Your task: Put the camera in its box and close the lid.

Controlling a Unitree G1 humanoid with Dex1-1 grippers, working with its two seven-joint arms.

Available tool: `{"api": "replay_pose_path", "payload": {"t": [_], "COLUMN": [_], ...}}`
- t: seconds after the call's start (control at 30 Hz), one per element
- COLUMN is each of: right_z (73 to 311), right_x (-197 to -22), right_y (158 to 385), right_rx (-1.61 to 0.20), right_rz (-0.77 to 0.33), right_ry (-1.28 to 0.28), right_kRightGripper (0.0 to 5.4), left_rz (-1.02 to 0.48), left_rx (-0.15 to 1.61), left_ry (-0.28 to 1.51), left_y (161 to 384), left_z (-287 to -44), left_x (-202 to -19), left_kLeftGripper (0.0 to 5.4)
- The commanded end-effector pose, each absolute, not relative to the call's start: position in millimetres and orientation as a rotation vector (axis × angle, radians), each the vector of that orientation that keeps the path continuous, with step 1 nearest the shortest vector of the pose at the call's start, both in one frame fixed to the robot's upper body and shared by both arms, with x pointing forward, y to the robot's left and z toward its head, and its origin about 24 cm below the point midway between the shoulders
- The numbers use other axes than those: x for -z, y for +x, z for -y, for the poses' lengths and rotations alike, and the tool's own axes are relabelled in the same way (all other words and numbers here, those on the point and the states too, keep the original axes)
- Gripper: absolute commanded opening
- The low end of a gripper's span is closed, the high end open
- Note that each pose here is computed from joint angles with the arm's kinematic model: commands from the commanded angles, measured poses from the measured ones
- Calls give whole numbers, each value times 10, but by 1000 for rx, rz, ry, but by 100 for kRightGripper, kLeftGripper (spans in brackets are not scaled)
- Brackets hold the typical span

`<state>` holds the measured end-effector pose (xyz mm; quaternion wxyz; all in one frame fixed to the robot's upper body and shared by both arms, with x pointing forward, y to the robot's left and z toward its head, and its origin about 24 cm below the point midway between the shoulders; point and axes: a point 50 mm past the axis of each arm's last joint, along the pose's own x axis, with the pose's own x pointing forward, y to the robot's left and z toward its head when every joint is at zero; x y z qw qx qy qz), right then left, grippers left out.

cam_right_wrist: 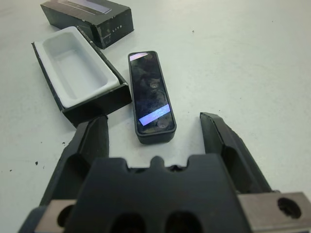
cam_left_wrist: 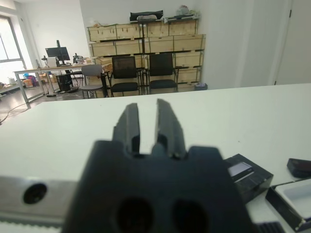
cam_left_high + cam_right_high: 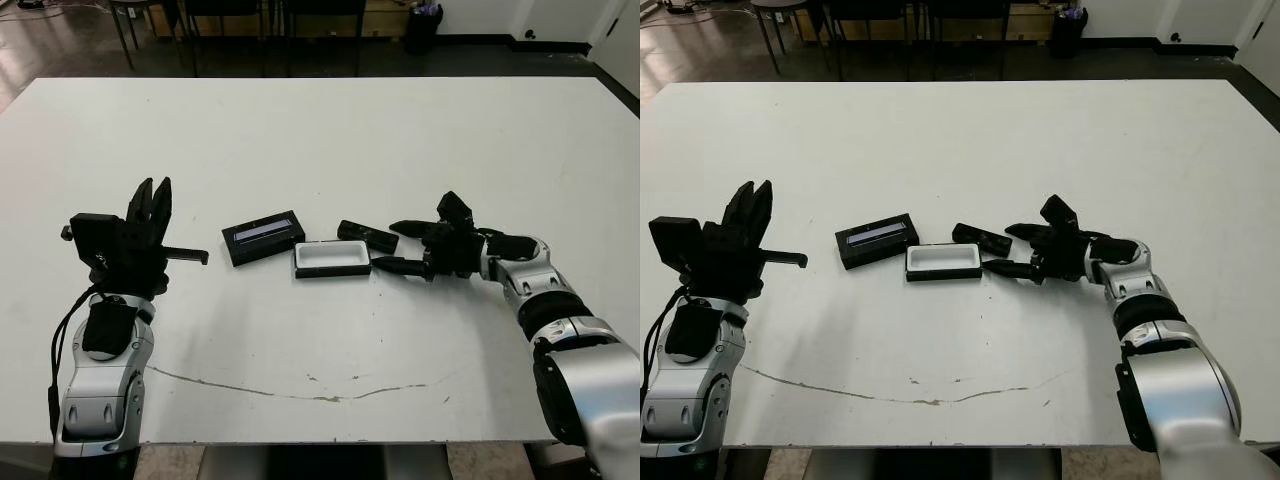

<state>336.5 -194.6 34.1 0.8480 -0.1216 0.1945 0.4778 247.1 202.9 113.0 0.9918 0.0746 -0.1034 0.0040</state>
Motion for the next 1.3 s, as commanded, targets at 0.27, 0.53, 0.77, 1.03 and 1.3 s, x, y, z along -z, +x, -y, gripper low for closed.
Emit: {"api": "replay_pose_path", "payload": {"t": [0.27,0.53,0.77,1.03,1.3], "right_z": [2116,2048,2048,2075,2042], "right_x": [181,175,168,152,225], "right_y": [2969,2983,3017,3014,2975], "right_rx": [-992,-1032,-965,-970,-912], "right_rz": [-642,-709,-644,-611,-581], "right_ry": [-241,-149,-224,-291,-234], "right_kRightGripper": [326,326,326,326,326], "left_rz": [168,166,166,164,163], "left_rx": [-4,-5,-7,-9,-7], "left_ry": [152,154,162,163,162], "left_y": [2455,2450,2438,2441,2438], "left_z": [-2070,-2070,-2074,-2079,-2084], "left_x": [-1087,-1085,-1085,-1076,-1076], "left_kLeftGripper": [0,0,0,0,0]}}
